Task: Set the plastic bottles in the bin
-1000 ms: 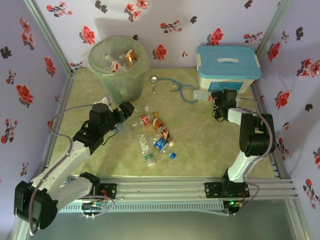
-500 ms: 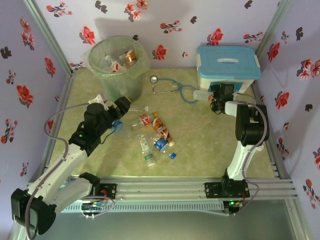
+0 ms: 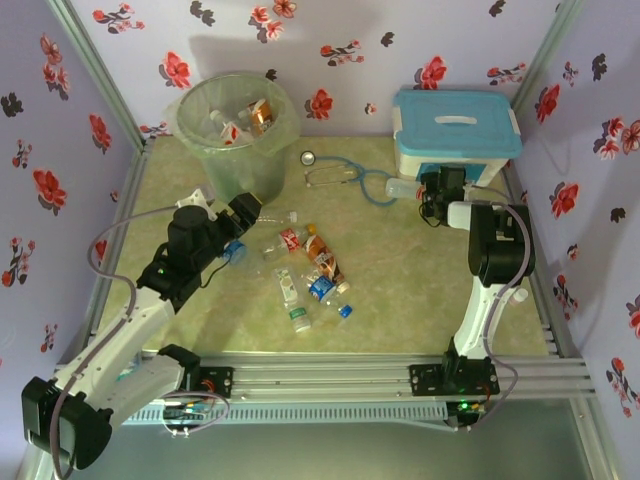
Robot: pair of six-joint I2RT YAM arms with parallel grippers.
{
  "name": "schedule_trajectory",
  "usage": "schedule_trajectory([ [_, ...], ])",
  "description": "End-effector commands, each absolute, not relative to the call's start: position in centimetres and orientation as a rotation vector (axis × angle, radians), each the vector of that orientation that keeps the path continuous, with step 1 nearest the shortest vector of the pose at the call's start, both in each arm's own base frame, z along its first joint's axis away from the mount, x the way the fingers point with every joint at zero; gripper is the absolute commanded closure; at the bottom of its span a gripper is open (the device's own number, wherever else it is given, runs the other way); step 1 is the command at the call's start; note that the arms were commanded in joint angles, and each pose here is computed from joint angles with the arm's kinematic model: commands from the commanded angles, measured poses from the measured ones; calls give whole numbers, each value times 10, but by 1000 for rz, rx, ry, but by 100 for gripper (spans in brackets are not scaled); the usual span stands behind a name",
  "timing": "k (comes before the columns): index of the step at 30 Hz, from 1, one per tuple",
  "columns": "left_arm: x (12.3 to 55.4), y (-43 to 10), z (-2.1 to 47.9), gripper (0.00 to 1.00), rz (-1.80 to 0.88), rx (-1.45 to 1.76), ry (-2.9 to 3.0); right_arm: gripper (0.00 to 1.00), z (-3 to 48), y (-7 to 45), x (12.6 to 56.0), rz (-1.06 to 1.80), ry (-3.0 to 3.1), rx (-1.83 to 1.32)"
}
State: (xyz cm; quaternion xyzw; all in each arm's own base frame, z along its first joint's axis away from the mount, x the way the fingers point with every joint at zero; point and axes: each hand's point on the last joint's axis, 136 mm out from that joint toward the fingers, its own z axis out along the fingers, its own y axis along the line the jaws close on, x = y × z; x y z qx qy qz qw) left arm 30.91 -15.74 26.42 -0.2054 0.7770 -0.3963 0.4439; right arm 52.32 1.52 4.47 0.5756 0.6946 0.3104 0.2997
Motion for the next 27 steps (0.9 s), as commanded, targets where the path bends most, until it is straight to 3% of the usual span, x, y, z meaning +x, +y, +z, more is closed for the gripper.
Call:
schedule_trajectory([
  [1,312,-155,285,18,-986,-519,1870,35,25,16,510,776,1888,1535],
  [17,320,-170,286,16,-968,-417,1929,44,91,20,450,711,2010,1225],
  [27,315,-206,286,7,-888,-42,2067,44,165,61,394,706,2206,620],
])
